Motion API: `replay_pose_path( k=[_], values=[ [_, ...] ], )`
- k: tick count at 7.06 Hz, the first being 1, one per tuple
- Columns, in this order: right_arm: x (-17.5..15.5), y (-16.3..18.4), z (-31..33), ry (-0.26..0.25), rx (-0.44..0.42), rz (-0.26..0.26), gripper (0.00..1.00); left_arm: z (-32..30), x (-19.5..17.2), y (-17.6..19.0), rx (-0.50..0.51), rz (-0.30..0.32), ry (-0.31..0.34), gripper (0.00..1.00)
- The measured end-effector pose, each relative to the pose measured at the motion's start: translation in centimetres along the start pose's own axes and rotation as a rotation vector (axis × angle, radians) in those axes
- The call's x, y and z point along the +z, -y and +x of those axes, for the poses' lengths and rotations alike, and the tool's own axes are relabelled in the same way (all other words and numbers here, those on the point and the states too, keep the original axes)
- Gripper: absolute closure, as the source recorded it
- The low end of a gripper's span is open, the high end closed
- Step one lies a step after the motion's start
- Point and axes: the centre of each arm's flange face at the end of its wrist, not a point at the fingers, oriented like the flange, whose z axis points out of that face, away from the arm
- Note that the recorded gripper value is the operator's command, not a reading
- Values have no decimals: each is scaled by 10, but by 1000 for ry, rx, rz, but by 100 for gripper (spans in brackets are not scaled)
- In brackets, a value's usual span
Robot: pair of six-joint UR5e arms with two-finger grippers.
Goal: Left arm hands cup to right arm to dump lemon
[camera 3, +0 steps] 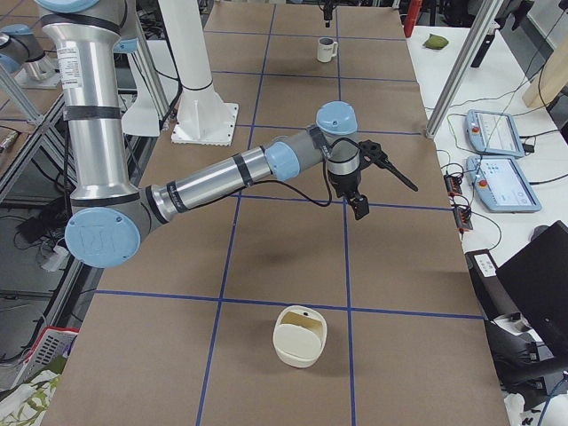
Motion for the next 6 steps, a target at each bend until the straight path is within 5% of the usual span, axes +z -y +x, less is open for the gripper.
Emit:
replay_pose_path(
  k=[2,3,4,6],
  values=[
    [1,0,-1,1,-2,-1,0,22,34,-11,-44,29,21,0],
    [1,0,-1,2,-3,-1,0,24,40,-14,-47,33,27,33],
    [1,0,-2,2,-3,-2,0,23,42,-18,-43,37,29,94],
    [1,0,-2,6,-3,-2,0,19,42,-24,-30,50,26,100]
  ],
)
